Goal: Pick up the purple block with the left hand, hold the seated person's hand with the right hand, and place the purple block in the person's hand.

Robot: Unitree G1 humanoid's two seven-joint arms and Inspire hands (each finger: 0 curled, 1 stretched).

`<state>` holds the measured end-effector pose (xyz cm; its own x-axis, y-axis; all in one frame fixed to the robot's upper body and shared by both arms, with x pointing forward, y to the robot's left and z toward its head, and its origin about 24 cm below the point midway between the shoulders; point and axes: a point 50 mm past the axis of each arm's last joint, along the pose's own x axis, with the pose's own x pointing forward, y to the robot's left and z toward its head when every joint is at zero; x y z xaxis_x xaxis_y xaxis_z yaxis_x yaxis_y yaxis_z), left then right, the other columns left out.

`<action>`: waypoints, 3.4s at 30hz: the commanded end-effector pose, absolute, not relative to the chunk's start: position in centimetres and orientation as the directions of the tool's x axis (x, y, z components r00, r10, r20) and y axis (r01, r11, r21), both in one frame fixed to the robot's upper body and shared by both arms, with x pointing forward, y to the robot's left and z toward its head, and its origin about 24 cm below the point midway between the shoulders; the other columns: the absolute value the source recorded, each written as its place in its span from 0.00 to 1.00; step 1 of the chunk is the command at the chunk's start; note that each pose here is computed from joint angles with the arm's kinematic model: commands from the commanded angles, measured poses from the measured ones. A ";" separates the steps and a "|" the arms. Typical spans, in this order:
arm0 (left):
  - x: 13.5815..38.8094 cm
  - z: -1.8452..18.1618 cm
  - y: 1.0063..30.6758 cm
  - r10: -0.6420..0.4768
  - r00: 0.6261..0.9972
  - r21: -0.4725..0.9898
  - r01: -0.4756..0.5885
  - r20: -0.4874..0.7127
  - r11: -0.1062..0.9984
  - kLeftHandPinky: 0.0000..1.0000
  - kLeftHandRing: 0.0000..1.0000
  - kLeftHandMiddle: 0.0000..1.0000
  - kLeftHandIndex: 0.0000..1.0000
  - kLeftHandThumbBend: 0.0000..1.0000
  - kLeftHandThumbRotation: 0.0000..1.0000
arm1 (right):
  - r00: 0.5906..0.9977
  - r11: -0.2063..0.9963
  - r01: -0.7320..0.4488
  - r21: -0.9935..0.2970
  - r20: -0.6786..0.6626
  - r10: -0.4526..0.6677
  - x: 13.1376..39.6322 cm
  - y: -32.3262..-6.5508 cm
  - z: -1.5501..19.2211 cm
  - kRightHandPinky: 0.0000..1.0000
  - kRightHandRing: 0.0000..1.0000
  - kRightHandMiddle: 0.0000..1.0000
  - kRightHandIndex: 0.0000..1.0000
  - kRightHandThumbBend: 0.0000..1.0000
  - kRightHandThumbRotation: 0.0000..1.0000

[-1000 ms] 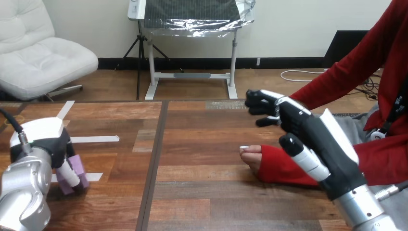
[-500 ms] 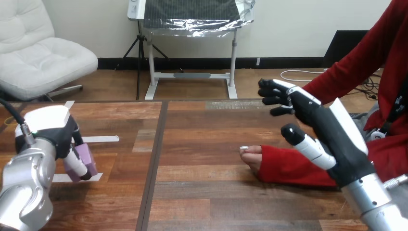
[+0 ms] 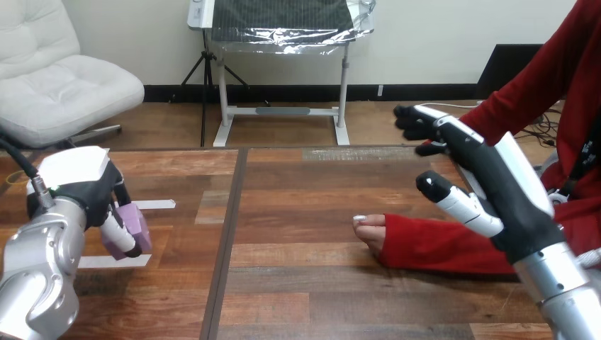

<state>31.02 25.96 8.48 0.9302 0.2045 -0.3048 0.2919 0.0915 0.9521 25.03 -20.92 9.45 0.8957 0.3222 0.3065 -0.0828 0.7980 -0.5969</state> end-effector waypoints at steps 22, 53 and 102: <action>31.1 12.6 24.9 0.158 0.971 0.980 0.165 -0.181 0.109 0.40 0.45 0.49 0.48 0.81 0.00 | 0.901 0.600 -0.033 -0.799 0.236 0.365 28.6 -24.4 13.0 0.65 0.82 0.88 0.89 1.00 0.74; 31.3 13.4 23.8 0.094 0.985 0.977 0.129 -0.146 0.172 0.54 0.55 0.54 0.47 0.81 0.00 | 0.928 0.417 -0.179 -0.891 -0.013 0.372 31.0 -26.8 13.3 0.70 0.85 0.88 0.87 1.00 0.48; 31.2 13.4 23.8 0.062 0.985 0.971 0.147 -0.161 0.189 0.38 0.42 0.47 0.47 0.81 0.00 | 0.915 0.237 -0.347 -0.907 -0.272 0.299 33.0 -26.5 9.4 0.73 0.84 0.87 0.86 1.00 0.40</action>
